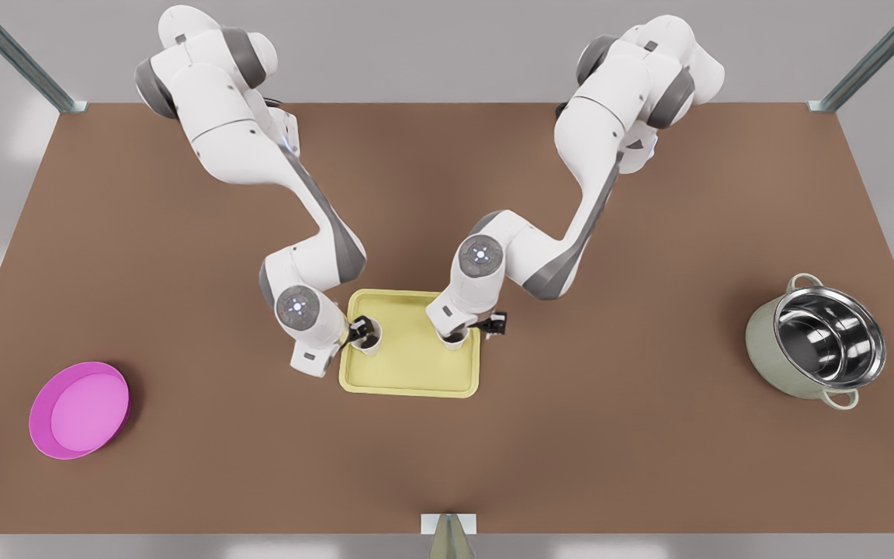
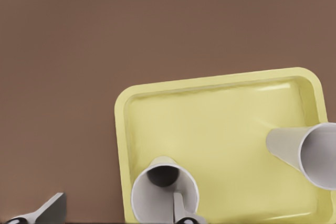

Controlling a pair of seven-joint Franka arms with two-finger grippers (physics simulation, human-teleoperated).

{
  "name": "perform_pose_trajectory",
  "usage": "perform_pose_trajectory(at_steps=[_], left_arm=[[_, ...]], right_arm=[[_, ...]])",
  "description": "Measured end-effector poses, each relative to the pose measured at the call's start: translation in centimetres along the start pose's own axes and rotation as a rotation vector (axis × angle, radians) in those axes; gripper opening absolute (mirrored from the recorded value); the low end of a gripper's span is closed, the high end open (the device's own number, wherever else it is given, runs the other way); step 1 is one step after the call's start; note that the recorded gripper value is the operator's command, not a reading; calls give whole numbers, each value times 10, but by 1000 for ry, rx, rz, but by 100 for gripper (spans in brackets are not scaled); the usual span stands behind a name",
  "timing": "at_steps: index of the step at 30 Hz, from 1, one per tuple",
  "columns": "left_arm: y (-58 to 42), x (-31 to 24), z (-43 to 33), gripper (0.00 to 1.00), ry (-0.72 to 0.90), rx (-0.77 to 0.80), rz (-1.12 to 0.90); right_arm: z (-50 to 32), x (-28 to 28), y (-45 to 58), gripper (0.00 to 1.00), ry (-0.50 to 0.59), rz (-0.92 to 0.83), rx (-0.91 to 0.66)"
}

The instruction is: Use the left arm to pick up the white IKEA cup from the tray and place it on the middle-left position; use the right arm to pick up the white IKEA cup from the tray and place it on the middle-right position

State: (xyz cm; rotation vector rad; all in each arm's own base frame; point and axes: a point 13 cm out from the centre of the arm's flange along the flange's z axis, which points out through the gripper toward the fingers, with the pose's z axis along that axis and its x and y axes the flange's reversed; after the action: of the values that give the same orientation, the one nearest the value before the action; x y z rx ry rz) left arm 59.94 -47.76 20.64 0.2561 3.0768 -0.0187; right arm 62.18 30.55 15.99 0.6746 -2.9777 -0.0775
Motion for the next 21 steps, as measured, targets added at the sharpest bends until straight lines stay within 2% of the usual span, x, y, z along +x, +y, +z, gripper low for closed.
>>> perform_pose_trajectory(at_steps=[3, 8, 21], left_arm=[[-4, 22, 29, 100, 24, -40, 5], [20, 9, 39, 100, 10, -47, -52], [16, 28, 85, 100, 17, -45, -82]], right_arm=[[20, 10, 4, 100, 18, 5, 0], [34, 17, 10, 100, 6, 9, -1], [44, 15, 6, 100, -16, 33, -2]])
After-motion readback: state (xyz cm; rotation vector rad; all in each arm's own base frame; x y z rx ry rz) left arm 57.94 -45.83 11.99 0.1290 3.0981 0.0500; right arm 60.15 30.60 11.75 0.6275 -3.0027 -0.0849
